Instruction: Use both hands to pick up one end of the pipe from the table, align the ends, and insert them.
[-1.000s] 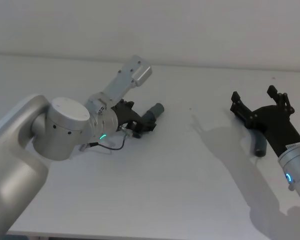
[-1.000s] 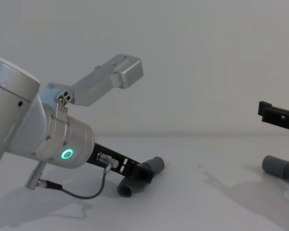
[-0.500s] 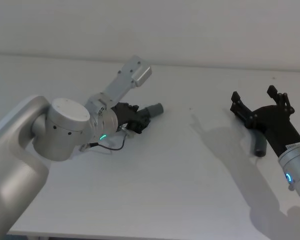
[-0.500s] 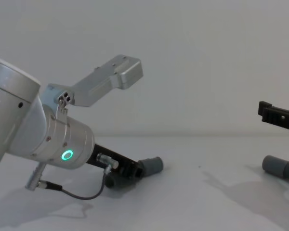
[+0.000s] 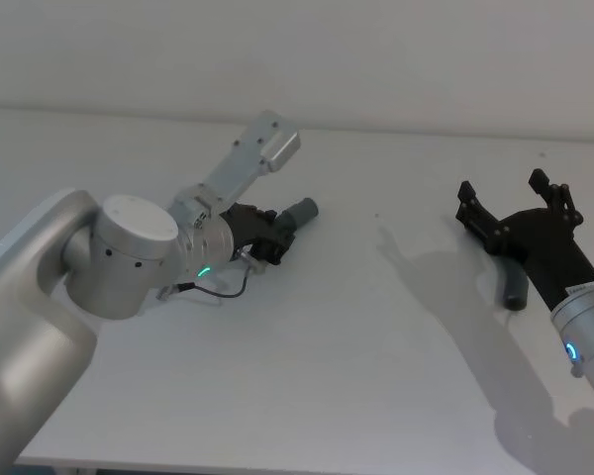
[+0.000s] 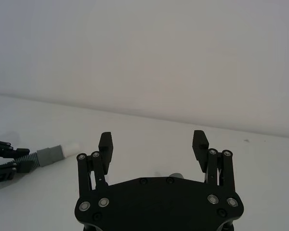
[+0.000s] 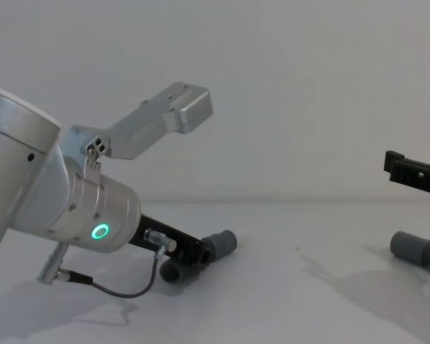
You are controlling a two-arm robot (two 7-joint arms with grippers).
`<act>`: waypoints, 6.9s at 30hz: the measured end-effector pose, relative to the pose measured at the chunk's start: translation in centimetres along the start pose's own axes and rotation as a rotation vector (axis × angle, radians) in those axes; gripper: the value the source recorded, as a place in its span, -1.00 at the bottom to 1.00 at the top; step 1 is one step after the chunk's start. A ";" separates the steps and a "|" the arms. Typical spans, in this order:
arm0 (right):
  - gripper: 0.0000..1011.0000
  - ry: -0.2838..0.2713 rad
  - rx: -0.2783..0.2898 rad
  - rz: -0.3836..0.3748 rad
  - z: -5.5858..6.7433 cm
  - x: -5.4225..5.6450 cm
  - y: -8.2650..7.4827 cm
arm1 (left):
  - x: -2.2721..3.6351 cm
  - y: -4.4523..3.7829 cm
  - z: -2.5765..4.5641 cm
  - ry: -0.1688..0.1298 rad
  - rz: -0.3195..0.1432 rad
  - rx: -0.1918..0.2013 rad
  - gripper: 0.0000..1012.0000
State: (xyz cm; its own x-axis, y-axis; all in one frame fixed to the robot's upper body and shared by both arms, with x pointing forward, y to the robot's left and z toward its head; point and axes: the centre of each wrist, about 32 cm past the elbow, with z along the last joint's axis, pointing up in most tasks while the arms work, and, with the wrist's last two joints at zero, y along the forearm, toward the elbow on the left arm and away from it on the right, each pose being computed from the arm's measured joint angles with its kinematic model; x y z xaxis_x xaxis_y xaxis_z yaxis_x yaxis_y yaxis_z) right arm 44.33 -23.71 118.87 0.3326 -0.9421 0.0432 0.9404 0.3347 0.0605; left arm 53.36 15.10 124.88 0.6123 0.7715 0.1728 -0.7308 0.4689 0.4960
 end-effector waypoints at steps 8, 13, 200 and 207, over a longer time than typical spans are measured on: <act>0.99 0.000 0.000 0.000 0.0 0.0 0.0 | 0.00 0.00 0.00 0.000 0.000 0.000 -0.41; 0.99 0.000 0.000 0.000 0.0 0.0 0.0 | 0.00 0.00 0.00 0.000 0.000 0.000 -0.41; -0.71 0.095 -0.518 0.126 1.7 6.0 2.7 | 0.00 0.00 0.00 0.000 0.000 0.000 -0.41; -0.71 0.095 -0.518 0.126 1.7 6.0 2.7 | -0.01 -0.01 0.00 0.000 0.000 0.000 -0.41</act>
State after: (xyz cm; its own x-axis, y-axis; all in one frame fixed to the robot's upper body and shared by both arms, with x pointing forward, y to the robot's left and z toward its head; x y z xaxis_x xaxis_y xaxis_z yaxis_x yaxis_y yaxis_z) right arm 48.78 -28.44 121.04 0.4278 -0.9009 -0.0738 0.7969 0.4144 -0.4395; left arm 53.36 15.09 124.88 0.6126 0.7713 0.1727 -0.7306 0.4691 0.4962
